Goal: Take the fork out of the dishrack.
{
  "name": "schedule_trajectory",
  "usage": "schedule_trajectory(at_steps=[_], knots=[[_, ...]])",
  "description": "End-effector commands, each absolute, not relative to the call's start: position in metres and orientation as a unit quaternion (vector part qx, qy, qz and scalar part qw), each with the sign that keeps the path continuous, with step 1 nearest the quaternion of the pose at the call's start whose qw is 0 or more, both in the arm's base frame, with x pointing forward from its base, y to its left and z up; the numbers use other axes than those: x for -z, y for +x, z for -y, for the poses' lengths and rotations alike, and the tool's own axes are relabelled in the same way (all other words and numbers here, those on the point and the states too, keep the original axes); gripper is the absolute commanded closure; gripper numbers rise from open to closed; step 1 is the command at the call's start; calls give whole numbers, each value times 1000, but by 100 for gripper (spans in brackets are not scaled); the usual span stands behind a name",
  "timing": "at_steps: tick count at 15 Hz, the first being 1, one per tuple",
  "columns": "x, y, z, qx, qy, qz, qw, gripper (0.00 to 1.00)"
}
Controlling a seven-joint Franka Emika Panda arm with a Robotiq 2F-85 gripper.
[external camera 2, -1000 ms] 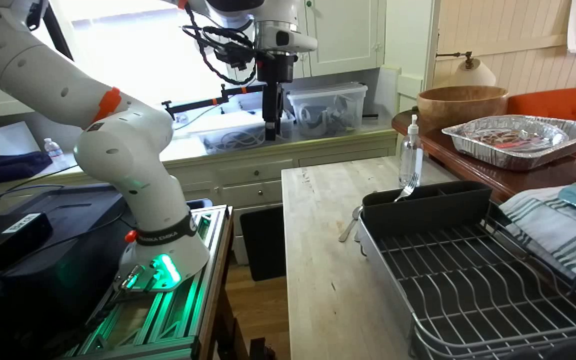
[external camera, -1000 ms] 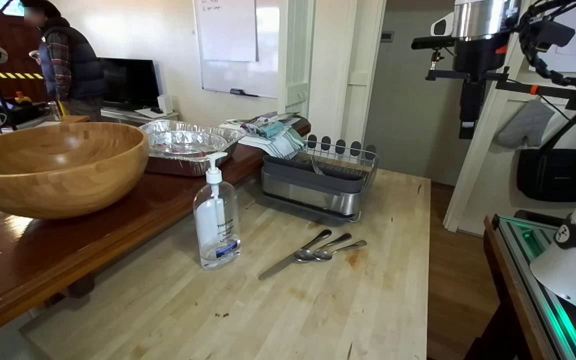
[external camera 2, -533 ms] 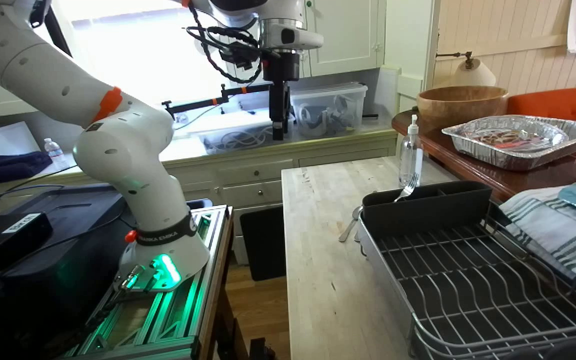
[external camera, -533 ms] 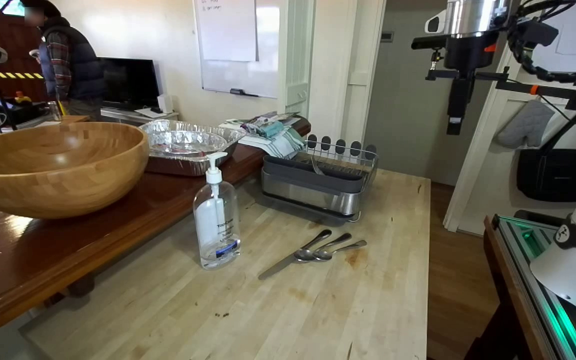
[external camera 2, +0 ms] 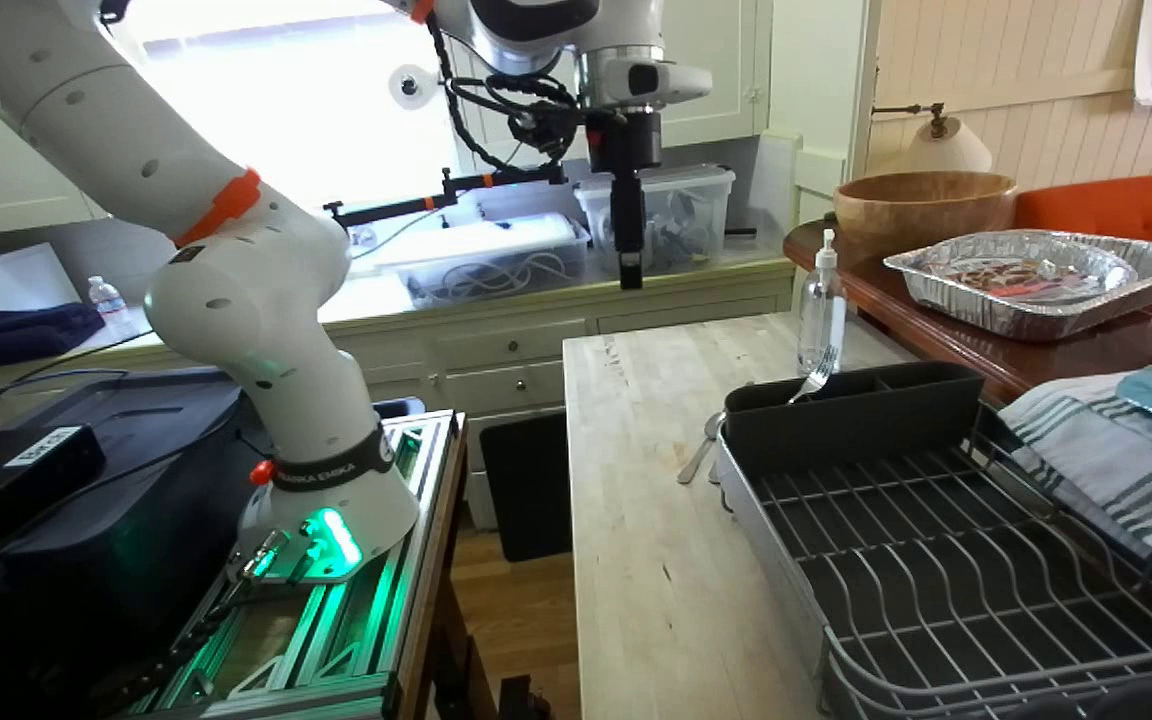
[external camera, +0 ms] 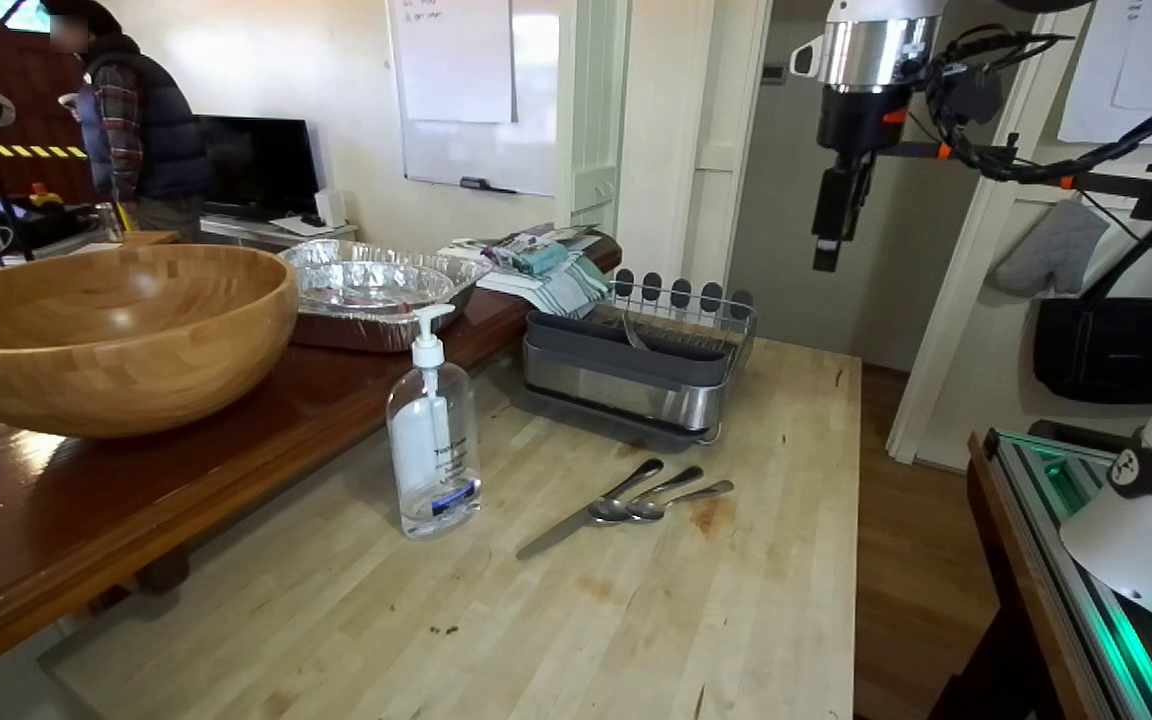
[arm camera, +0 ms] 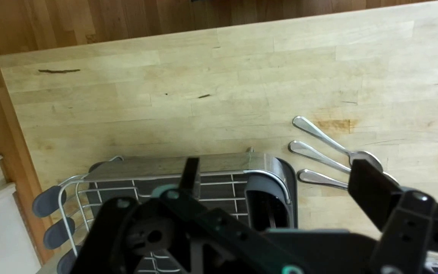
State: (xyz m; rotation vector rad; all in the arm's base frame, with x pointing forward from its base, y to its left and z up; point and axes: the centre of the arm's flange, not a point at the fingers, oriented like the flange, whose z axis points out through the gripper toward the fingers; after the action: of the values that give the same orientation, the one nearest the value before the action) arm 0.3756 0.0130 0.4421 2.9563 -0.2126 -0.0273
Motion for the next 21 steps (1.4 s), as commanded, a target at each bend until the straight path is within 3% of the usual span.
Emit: schedule_trajectory(at_steps=[1,14,21], knots=[[-425,414,-14,-3,991,81,108,0],[-381,483,-19,-29,987,125,94,0],[-375,485,-17,-23,986,139,89,0]])
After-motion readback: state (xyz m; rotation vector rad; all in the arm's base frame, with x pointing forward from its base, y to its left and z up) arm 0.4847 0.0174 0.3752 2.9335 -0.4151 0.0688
